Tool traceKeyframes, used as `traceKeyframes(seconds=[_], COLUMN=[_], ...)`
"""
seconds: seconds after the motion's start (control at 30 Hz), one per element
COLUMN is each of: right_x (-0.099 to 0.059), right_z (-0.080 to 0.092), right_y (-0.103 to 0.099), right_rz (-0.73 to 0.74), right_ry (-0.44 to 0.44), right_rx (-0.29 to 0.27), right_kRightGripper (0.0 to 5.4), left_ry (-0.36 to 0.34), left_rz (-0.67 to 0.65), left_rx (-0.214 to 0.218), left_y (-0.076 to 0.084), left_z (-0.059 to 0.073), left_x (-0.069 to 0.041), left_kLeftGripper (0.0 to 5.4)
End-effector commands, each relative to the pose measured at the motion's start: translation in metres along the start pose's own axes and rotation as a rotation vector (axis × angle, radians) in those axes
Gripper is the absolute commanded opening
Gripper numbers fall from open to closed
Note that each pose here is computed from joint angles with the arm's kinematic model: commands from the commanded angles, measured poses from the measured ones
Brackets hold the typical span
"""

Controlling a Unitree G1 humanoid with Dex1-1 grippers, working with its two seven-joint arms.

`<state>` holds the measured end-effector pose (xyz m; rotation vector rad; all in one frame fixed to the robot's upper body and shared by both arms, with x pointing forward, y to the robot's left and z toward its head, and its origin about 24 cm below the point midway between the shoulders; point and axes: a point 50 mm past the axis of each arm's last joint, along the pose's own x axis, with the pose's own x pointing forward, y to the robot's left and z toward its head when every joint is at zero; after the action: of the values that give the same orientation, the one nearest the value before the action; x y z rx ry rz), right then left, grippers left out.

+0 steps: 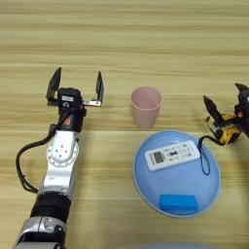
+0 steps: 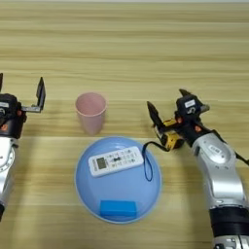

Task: Move the objects on the table

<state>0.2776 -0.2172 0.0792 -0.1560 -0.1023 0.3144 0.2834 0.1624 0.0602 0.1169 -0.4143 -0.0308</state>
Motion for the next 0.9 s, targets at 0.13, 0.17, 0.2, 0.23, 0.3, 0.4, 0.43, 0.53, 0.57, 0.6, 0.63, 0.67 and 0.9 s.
traceKeyframes(seconds=[0.13,0.17,0.2,0.23,0.3,0.4,0.43,0.53,0.57,0.6,0.63,0.67,0.9], right_x=[0.006,0.007,0.007,0.007,0.007,0.007,0.007,0.006,0.005,0.005,0.004,0.004,0.008], right_z=[0.012,0.009,0.006,0.002,-0.005,-0.014,-0.018,-0.027,-0.029,-0.030,-0.030,-0.031,-0.031], right_y=[-0.024,-0.029,-0.033,-0.037,-0.043,-0.045,-0.045,-0.044,-0.044,-0.045,-0.046,-0.047,-0.043], right_rz=[-0.195,-0.236,-0.273,-0.319,-0.388,-0.441,-0.454,-0.473,-0.476,-0.484,-0.497,-0.509,-0.517], right_ry=[-0.124,-0.127,-0.128,-0.126,-0.126,-0.132,-0.130,-0.117,-0.114,-0.115,-0.116,-0.117,-0.133], right_rx=[0.000,0.003,-0.001,0.003,-0.019,-0.061,-0.053,-0.095,-0.101,-0.109,-0.119,-0.130,-0.169], right_kRightGripper=[5.40,5.40,5.40,5.40,5.40,5.40,5.40,5.40,5.40,5.40,5.40,5.40,5.40], left_ry=[-0.009,-0.009,-0.009,-0.009,-0.009,-0.008,-0.008,-0.008,-0.008,-0.007,-0.007,-0.007,-0.003], left_rz=[-0.007,-0.007,-0.007,-0.007,-0.007,-0.007,-0.007,-0.006,-0.006,-0.006,-0.006,-0.007,-0.004], left_rx=[0.004,0.004,0.004,0.005,0.005,0.005,0.005,0.006,0.007,0.007,0.008,0.008,0.012], left_y=[-0.002,-0.002,-0.002,-0.002,-0.001,-0.001,0.000,0.001,0.001,0.002,0.002,0.003,0.007], left_z=[0.001,0.001,0.001,0.001,0.001,0.000,0.000,0.001,0.001,0.001,0.001,0.001,0.000], left_x=[0.003,0.003,0.003,0.003,0.003,0.003,0.003,0.002,0.002,0.002,0.002,0.001,0.001], left_kLeftGripper=[5.40,5.40,5.40,5.40,5.40,5.40,5.40,5.40,5.40,5.40,5.40,5.40,5.40])
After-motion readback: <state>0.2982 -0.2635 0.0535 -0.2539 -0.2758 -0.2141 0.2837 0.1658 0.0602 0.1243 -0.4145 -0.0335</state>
